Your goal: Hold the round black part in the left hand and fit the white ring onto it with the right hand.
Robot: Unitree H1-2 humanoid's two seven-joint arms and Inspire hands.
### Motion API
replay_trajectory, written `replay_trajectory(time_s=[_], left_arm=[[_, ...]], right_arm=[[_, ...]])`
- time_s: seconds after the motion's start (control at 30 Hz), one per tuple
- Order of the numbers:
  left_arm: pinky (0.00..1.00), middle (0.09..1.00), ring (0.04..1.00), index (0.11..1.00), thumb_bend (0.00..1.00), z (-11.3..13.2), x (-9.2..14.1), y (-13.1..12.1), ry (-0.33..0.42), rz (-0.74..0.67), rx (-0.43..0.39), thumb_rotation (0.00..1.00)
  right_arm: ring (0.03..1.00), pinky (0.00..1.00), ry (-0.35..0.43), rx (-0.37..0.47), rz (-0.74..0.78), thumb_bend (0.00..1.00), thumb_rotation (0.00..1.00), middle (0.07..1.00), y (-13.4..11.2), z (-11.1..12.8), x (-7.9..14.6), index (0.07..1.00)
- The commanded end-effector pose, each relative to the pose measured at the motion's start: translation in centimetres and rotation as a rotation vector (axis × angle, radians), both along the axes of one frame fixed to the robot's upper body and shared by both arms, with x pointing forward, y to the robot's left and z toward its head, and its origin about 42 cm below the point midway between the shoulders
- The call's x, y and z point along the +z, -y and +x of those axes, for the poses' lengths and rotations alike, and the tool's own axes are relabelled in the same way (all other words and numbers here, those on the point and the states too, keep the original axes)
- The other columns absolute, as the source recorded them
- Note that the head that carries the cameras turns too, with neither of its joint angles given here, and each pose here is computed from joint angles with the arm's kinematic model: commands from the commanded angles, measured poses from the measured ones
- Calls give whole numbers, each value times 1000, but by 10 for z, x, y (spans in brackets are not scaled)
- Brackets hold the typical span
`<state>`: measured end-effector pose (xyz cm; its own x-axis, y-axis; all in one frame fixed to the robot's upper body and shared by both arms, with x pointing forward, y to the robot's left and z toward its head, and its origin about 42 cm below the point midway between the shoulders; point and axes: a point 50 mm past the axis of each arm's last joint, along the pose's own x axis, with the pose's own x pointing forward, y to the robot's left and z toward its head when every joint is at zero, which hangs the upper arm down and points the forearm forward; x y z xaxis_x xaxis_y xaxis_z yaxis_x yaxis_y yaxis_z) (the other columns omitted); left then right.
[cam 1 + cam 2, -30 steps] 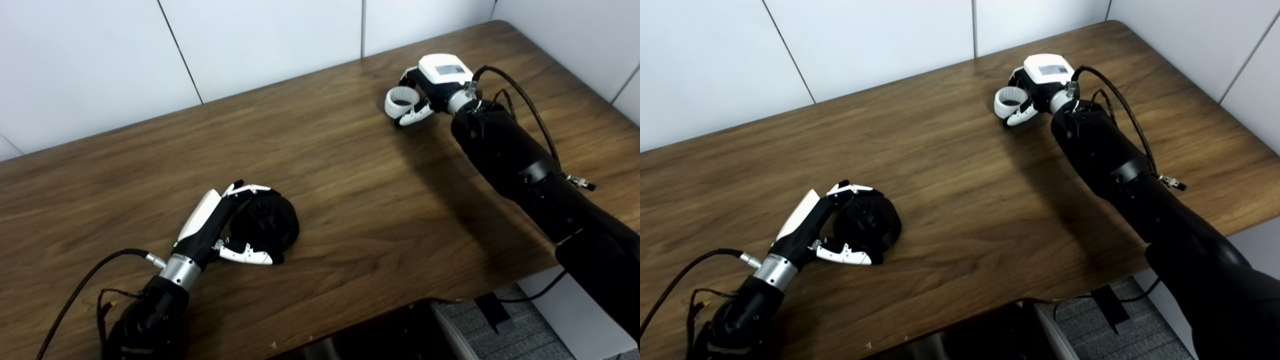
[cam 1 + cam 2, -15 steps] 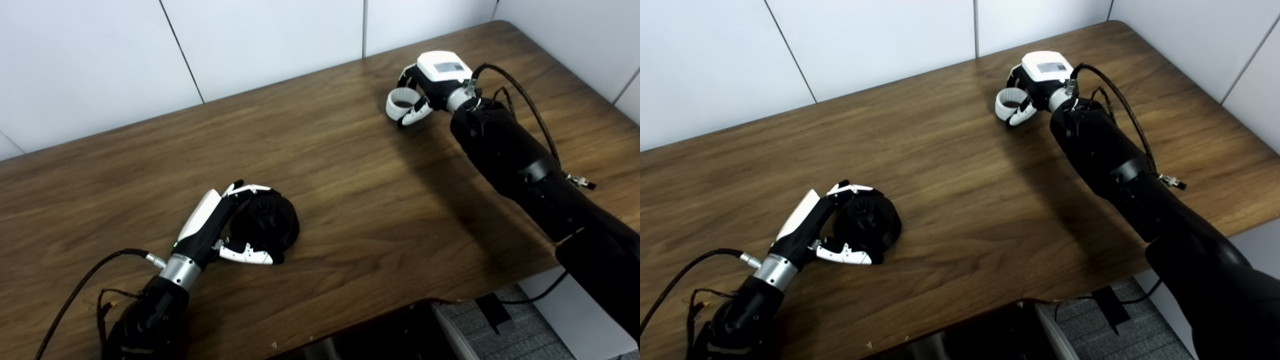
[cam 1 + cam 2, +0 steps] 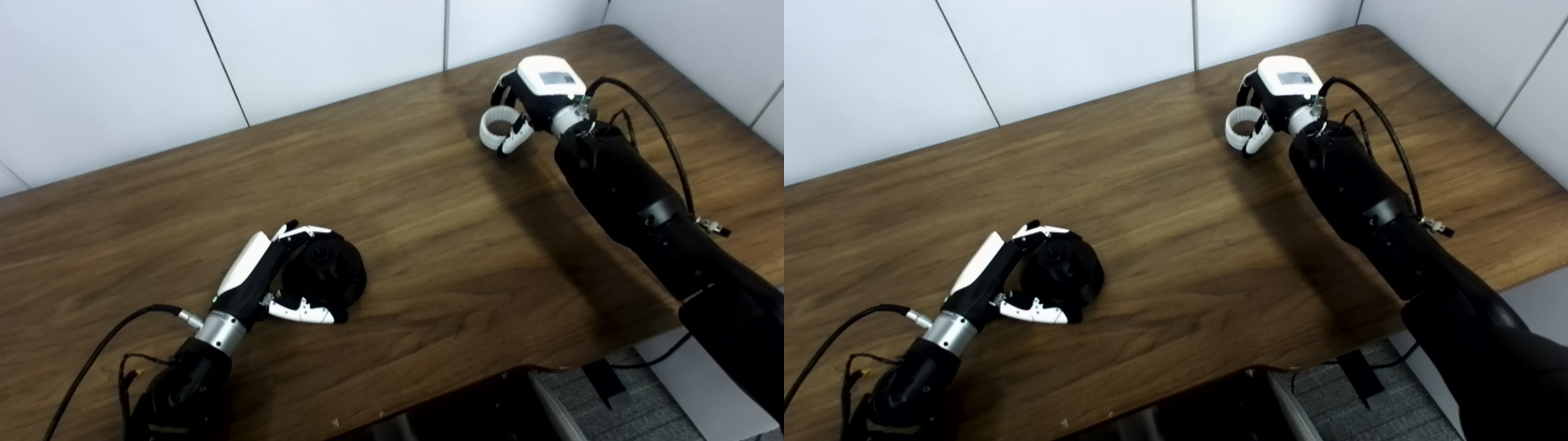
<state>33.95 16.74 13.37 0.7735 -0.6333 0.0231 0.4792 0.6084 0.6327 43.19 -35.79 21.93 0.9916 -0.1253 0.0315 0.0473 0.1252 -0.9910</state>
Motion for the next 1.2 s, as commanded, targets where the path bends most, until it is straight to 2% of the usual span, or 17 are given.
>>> replay_trajectory(time_s=[0.0,0.03,0.17,0.4,0.73,1.03,1.17], left_arm=[[1000,712,838,684,942,7,16,-3,60,6,-2,198],[1000,708,838,683,941,8,16,-3,62,5,-1,200],[1000,710,844,684,945,7,16,-3,50,6,5,199],[1000,697,840,680,946,10,15,-3,54,9,3,200],[1000,718,839,689,944,10,16,-2,49,19,6,209],[1000,713,837,685,944,12,16,-2,57,18,7,204],[1000,727,842,686,940,12,16,-2,57,26,8,206]], right_arm=[[672,844,102,22,-31,530,7,459,4,5,27,546],[667,832,108,22,-42,527,8,459,4,5,27,539],[693,941,131,21,-49,523,10,453,5,5,30,536],[694,961,165,39,-53,523,11,459,4,3,42,533],[700,938,232,72,-81,523,11,458,1,2,66,533],[690,926,295,125,-111,523,12,462,-11,-6,97,530],[698,946,311,142,-101,528,11,483,-18,-12,111,493]])
